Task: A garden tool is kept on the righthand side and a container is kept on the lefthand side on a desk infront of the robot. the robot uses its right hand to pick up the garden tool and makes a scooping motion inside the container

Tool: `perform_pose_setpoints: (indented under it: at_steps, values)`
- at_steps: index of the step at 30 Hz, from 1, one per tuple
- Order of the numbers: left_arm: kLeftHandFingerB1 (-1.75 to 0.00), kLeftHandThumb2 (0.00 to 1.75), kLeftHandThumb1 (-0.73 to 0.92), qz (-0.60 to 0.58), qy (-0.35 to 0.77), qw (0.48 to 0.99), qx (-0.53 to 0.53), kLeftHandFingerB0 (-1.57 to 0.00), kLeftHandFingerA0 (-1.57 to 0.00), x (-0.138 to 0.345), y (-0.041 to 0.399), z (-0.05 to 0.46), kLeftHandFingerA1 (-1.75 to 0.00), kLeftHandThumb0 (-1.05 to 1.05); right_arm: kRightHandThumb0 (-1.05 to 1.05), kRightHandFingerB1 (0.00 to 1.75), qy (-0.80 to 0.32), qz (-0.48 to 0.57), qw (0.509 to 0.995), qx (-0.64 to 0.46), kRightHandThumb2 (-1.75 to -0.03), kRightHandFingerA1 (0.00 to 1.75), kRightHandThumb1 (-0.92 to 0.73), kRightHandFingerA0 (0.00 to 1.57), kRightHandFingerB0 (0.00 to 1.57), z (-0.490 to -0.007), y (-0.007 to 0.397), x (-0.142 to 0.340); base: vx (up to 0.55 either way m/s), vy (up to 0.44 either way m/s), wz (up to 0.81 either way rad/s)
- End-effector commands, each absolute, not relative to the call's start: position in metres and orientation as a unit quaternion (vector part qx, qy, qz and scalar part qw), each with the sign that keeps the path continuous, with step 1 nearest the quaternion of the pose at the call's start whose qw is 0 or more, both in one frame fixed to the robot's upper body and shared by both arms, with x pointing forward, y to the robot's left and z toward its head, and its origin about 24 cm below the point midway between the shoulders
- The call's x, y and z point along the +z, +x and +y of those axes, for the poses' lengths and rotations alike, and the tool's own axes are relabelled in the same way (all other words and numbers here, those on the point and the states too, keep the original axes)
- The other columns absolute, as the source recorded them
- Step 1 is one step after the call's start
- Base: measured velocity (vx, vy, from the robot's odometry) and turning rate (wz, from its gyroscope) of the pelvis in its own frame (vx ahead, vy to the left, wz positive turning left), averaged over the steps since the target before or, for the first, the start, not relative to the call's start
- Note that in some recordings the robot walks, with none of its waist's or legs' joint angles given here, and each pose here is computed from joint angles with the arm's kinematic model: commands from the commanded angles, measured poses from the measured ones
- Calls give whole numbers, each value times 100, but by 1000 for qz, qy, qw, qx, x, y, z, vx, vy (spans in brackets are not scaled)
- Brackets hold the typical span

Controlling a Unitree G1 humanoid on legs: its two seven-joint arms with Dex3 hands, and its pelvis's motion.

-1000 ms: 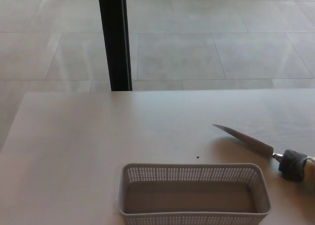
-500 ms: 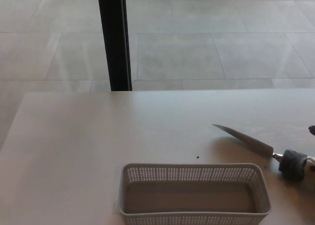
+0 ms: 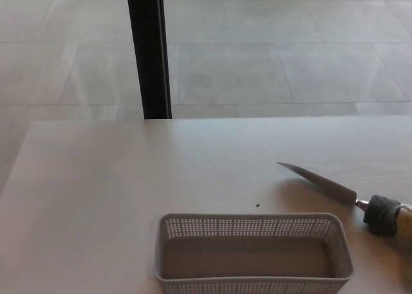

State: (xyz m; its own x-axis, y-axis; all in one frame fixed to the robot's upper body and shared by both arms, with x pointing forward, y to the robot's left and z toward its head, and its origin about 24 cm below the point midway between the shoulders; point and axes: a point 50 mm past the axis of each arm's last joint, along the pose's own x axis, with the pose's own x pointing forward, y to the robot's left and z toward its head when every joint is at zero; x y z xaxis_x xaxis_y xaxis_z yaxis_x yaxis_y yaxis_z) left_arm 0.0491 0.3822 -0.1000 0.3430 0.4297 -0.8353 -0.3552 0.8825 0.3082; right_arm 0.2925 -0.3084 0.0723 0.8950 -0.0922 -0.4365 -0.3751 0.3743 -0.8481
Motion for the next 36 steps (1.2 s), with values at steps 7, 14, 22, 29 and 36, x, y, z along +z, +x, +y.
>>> perform_pose_setpoints:
  at_steps: [7, 14, 22, 29, 36]
  values:
    - [-106, 74, -32, 520, 55, 819, 235, -101, -108, -97, 49, 387, -111, -18, -79, 30, -596, 219, 761, 133, -61, 45, -70, 19, 25, -299, 286, 43, 0, 0, 0]
    - [-107, 75, -32, 517, 51, 822, 234, -103, -108, -96, 50, 386, -111, -18, -72, 29, -630, 231, 726, 155, -62, 45, -71, 21, 23, -288, 283, 24, 0, 0, 0]
    - [-105, 76, -30, 518, 51, 823, 229, -101, -105, -97, 51, 385, -109, -18, -27, 39, -645, 237, 715, 129, -63, 109, -76, 85, 50, -294, 264, -12, 0, 0, 0]
    - [-104, 75, -30, 516, 52, 824, 228, -100, -100, -97, 52, 384, -107, -18, -26, 101, -695, 172, 688, 119, -76, 154, -78, 75, 74, -294, 257, -18, 0, 0, 0]
    - [-123, 128, -33, 521, 58, 822, 225, -76, -75, -95, 54, 387, -138, -64, -29, 68, -704, 148, 688, 101, -70, 160, -73, 81, 77, -298, 259, -13, 0, 0, 0]
